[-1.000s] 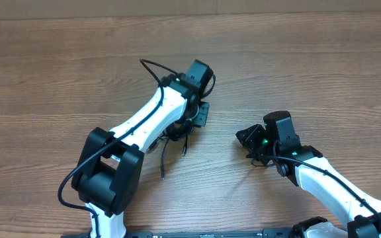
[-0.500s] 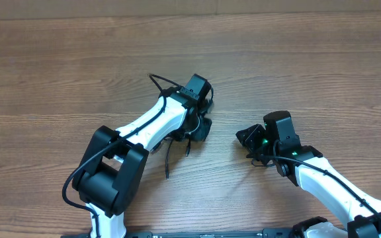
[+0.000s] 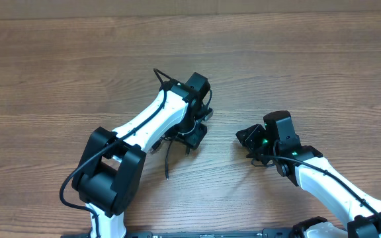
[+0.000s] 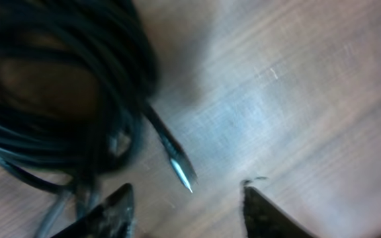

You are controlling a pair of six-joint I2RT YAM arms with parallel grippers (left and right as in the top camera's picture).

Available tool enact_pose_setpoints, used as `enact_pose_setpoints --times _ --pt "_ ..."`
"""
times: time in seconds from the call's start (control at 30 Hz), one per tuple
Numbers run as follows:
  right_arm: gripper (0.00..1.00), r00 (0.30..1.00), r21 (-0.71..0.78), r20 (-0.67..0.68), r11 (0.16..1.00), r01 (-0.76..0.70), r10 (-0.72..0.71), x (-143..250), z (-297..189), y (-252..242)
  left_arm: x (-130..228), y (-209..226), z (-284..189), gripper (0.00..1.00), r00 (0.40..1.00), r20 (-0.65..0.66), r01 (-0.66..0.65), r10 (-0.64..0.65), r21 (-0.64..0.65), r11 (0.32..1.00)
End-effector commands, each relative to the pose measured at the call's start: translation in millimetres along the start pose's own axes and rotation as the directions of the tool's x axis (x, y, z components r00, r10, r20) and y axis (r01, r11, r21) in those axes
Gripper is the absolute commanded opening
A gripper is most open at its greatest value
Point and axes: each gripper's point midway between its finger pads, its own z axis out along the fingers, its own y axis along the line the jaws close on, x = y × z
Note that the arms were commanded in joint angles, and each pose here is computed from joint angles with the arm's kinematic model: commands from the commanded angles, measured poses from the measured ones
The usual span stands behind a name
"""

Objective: Untangle cables

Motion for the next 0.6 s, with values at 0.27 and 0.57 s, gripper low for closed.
enact_pose_setpoints --times 0.27,0.57 --pt "0.36 1.000 -0.015 0.013 1.000 0.010 -0.010 -3.0 -1.3 8.0 -57.5 13.4 -7.2 0.50 0.960 0.249 0.143 -0.127 -0.048 0.989" --pt "0.35 1.000 -0.015 0.013 1.000 0.010 -0.010 -3.0 -1.3 8.0 -55.4 10.2 12.3 0.46 0.957 0.265 0.136 -0.121 -0.039 0.990"
